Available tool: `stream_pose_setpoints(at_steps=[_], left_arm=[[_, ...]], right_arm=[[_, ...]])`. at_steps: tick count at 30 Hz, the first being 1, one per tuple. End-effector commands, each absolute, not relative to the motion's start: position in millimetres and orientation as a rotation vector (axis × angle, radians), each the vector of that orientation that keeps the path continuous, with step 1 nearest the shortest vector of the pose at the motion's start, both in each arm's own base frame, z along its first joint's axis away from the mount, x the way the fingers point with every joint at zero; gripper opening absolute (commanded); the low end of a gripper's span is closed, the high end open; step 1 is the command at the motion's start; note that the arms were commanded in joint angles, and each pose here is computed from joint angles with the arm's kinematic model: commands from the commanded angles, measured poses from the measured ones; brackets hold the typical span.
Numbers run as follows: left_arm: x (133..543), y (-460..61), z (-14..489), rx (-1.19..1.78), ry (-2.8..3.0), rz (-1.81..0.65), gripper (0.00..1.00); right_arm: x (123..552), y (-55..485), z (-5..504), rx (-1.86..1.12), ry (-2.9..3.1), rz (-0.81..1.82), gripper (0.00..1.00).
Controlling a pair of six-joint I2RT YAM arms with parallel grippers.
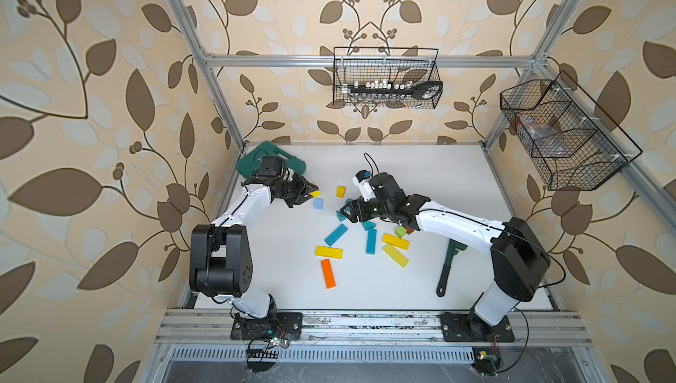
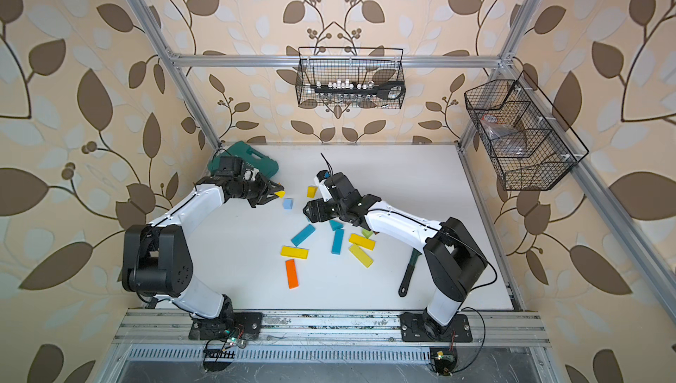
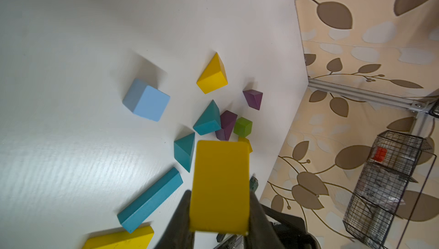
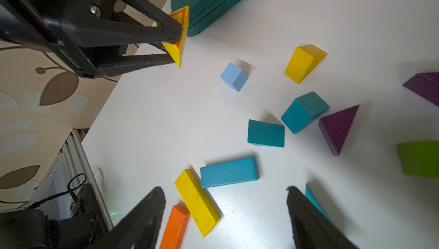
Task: Assemble a small pinwheel with building blocks
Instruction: Pick up the building block from the center of the board.
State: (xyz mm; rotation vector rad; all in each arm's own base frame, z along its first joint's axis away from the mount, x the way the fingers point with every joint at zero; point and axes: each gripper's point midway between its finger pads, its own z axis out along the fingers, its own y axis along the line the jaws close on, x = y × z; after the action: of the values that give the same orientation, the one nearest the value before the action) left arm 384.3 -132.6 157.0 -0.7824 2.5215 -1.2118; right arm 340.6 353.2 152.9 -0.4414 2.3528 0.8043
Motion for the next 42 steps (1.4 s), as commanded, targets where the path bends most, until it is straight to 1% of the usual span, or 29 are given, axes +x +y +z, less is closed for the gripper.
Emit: stream_pose_setpoints(at_steps=[1, 8, 12, 16, 20, 24, 26, 29, 33, 39, 42], left_arm=[[386, -145, 196, -0.700, 2.402, -1.357, 0.00], [383, -159, 185, -0.722, 2.400, -1.450, 0.00], [382, -177, 187, -0.656, 2.413, -1.493, 0.00], [377, -193, 190, -0.569, 2.427, -1.531, 0.00], [374, -204, 174, -0.515, 2.502, -1.501, 0.00], [373, -224, 146, -0.501, 2.578, -1.488, 0.00], [374, -238, 142, -0.478, 2.586, -1.500, 0.00], [372, -264, 142, -0.357, 2.612, -1.548, 0.00], [354, -294, 147, -0.094, 2.653, -1.696, 0.00], [325, -297, 159, 0.162, 2.643, -1.835, 0.00], [318, -296, 165, 0.213, 2.637, -1.857, 0.00]], right_arm=[[354, 374, 173, -0.404, 2.296, 0.900, 0.78], [367, 399, 176, -0.411, 2.269, 0.968, 0.73], [370, 409, 173, -0.472, 2.255, 0.986, 0.73], [370, 404, 167, -0.520, 2.238, 0.959, 0.72], [358, 377, 156, -0.533, 2.271, 0.938, 0.70], [351, 327, 140, -0.426, 2.328, 0.909, 0.65], [341, 317, 136, -0.431, 2.333, 0.906, 0.65], [331, 308, 129, -0.442, 2.337, 0.892, 0.65], [324, 303, 127, -0.553, 2.285, 0.898, 0.70], [316, 273, 139, -0.774, 2.096, 0.909, 0.84], [321, 264, 148, -0.839, 2.042, 0.868, 0.86]])
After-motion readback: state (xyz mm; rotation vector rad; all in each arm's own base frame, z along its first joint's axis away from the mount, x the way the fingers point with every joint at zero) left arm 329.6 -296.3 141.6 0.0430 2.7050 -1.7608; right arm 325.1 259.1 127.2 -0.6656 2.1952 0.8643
